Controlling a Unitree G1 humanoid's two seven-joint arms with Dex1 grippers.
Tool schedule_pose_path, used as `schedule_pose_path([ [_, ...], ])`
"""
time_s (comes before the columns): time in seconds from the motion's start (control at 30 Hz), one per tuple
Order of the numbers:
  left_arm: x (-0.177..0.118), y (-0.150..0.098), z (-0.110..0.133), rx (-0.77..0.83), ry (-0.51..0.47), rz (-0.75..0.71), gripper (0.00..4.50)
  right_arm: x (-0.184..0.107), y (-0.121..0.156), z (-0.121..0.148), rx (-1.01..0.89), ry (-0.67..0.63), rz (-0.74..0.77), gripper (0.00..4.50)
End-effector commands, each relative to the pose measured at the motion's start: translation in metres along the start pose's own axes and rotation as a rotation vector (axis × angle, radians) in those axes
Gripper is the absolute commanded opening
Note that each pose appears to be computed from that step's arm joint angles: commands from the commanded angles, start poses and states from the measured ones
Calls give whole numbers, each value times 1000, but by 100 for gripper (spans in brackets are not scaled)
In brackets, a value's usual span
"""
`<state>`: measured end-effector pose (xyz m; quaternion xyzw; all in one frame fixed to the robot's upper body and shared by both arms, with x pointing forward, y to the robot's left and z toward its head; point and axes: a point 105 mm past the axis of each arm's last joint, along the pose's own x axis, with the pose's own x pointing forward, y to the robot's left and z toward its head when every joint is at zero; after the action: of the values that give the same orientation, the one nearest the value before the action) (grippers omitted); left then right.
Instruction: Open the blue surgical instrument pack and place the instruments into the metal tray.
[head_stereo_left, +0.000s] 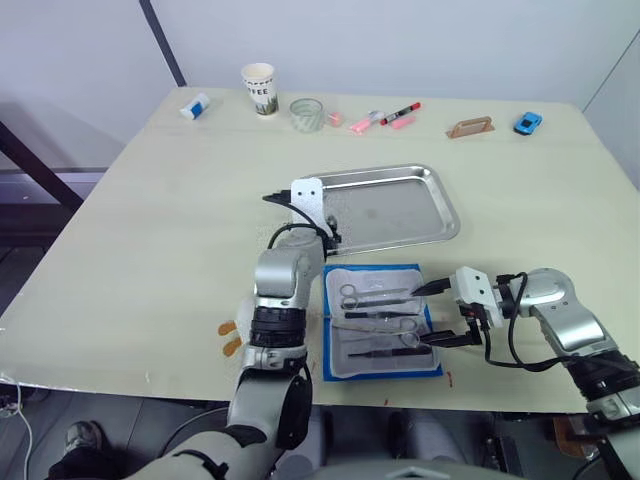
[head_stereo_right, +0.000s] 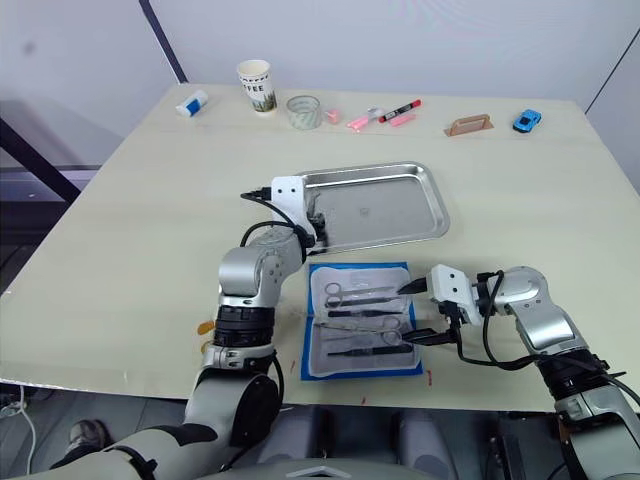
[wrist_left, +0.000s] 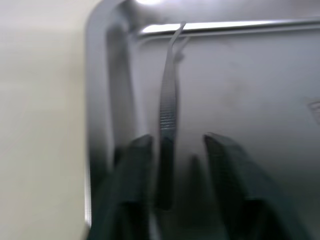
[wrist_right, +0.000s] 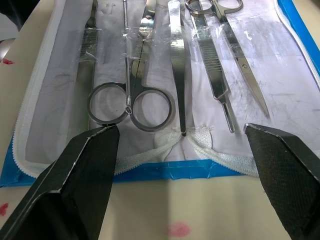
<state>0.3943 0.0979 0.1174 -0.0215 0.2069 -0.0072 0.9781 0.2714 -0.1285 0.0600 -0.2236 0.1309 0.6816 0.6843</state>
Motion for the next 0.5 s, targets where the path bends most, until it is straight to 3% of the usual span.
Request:
schedule_pose_path([
  [0.03, -10, -4, 19, 12, -80, -30, 258, 8, 21, -25, 95, 74, 95, 440],
  [0.23, -28, -15, 38, 12, -174, -151, 258, 8, 21, -25, 94, 72, 92, 440],
  [0.33, -51, -29, 53, 82, -274, -412, 258, 8, 19, -23, 92, 61, 84, 440],
  [0.4, -66, -30, 51, 107, -321, -604, 258, 9, 18, -19, 103, 33, 72, 440],
  [0.43, -76, -30, 53, 143, -395, -699, 258, 10, 17, -18, 105, 27, 69, 440],
  [0.5, -85, -23, 45, 207, -409, -794, 258, 10, 17, -18, 103, 24, 70, 440],
])
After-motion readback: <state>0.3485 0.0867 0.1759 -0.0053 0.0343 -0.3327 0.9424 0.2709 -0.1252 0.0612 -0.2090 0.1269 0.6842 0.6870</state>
